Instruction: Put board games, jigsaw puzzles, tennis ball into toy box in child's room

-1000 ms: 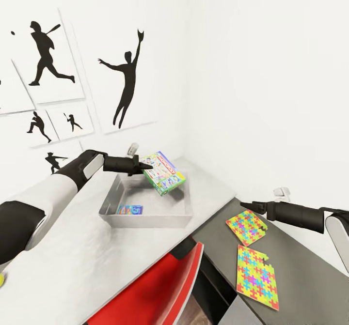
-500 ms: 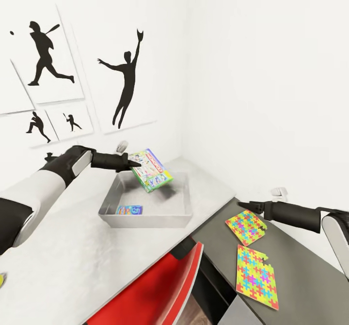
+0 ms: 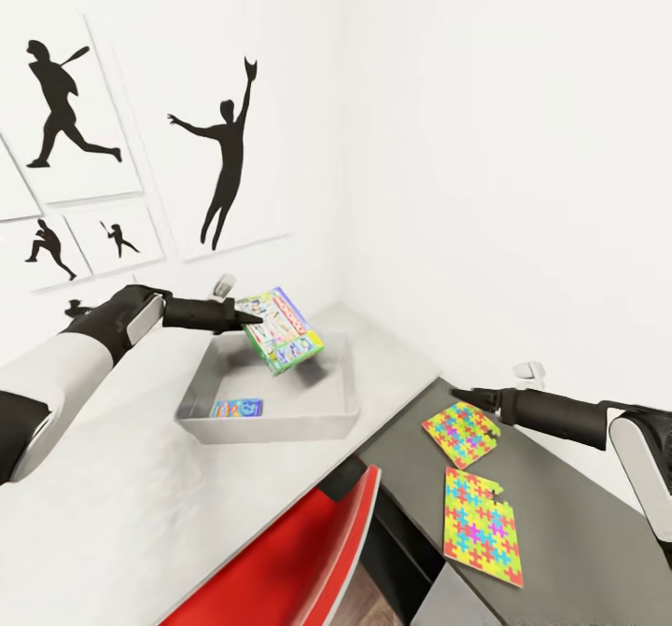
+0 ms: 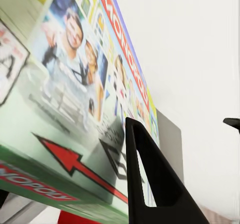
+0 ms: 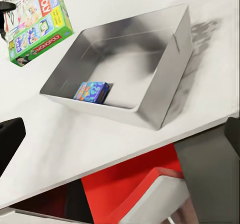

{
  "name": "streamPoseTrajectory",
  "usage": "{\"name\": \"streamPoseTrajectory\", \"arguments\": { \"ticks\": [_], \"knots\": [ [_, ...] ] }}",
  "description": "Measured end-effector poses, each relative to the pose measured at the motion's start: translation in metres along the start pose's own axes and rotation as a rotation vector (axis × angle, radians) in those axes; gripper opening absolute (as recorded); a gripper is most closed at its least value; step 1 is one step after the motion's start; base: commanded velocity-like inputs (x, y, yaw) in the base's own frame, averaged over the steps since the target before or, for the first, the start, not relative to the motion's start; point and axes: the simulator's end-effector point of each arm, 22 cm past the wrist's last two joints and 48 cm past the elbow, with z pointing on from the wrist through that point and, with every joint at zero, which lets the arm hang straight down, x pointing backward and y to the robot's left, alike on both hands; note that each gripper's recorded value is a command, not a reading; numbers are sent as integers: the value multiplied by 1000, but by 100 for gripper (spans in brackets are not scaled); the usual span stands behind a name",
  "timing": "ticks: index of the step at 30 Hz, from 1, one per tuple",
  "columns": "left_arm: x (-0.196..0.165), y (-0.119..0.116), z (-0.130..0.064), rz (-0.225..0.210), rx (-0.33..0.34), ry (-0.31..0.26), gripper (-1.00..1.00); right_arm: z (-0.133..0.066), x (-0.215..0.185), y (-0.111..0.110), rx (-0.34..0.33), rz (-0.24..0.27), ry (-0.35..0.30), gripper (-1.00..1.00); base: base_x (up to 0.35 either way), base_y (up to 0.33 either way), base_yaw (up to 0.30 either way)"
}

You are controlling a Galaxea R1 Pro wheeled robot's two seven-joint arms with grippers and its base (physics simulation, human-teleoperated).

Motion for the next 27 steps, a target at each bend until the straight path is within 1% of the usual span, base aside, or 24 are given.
{"name": "streamPoseTrajectory", "arguments": {
  "ticks": [7,20,27],
  "knots": [
    [1,-1,-2,3,3,-1,-100,-1,-1,1,-2,0,-4,100,0,0,-169],
    [2,-1,-2,1,7,-4,-100,-1,-1,2,-2,0,-6,100,-55,0,-33],
    [2,-1,-4,0,7,-7,-100,-2,-2,2,-1,-2,-6,100,-18,0,-143]
  ]
}}
